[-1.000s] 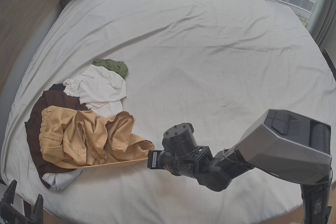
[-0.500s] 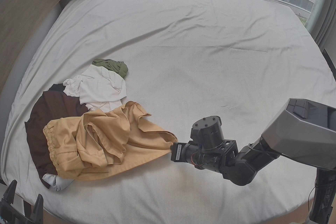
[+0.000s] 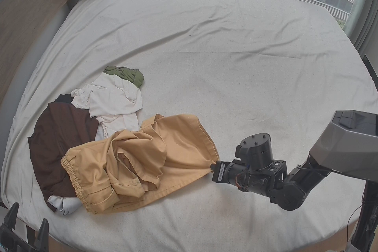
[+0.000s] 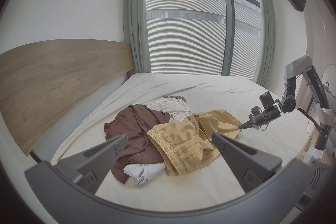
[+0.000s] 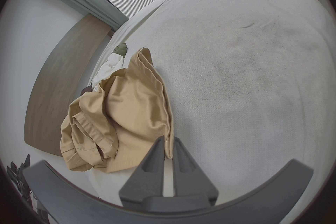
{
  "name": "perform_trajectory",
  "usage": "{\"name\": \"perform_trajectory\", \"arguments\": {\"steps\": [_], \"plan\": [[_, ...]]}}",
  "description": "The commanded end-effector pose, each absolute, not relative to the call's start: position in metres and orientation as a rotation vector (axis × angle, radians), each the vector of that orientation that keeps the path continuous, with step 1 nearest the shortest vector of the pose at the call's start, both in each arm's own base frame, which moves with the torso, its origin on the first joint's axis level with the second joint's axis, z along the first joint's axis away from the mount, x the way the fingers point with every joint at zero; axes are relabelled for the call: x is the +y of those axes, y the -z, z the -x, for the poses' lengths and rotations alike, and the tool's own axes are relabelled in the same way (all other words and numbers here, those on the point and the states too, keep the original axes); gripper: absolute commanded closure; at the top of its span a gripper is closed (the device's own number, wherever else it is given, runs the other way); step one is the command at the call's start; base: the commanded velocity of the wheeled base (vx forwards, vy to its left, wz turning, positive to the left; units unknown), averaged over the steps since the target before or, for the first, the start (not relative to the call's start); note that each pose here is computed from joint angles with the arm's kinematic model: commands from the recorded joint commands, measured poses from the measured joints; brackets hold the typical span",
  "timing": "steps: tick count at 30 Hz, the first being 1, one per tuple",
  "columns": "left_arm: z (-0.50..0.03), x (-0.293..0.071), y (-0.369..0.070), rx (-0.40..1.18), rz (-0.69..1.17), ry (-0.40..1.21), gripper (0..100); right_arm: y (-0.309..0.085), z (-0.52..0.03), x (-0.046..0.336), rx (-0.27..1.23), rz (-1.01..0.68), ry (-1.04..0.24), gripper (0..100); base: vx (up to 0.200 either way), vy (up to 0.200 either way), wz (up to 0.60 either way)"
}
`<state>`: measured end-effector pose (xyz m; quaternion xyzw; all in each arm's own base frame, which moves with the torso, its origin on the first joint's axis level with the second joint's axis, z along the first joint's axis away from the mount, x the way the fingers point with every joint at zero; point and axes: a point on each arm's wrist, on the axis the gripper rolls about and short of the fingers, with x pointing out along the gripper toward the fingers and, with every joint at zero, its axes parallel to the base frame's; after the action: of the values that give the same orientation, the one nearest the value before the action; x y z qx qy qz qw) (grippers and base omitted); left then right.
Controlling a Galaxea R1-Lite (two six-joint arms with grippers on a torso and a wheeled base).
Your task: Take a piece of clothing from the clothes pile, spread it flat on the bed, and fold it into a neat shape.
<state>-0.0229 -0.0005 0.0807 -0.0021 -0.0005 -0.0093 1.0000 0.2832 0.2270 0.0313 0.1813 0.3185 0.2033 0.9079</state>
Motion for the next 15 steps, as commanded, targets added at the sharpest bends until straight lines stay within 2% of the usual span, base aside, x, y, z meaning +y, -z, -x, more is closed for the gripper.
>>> {"name": "perform_trajectory", "arguments": {"steps": [1,15], "plan": [[0.023,-0.001,-0.075,0.0,0.003,0.018,0,-0.036,-0.275,0.214,0.65,-0.381,-0.411,100,0.0,0.0,0.0],[0.023,-0.001,-0.075,0.0,0.002,0.018,0,-0.022,-0.257,0.176,0.662,-0.379,-0.344,100,0.0,0.0,0.0]]}}
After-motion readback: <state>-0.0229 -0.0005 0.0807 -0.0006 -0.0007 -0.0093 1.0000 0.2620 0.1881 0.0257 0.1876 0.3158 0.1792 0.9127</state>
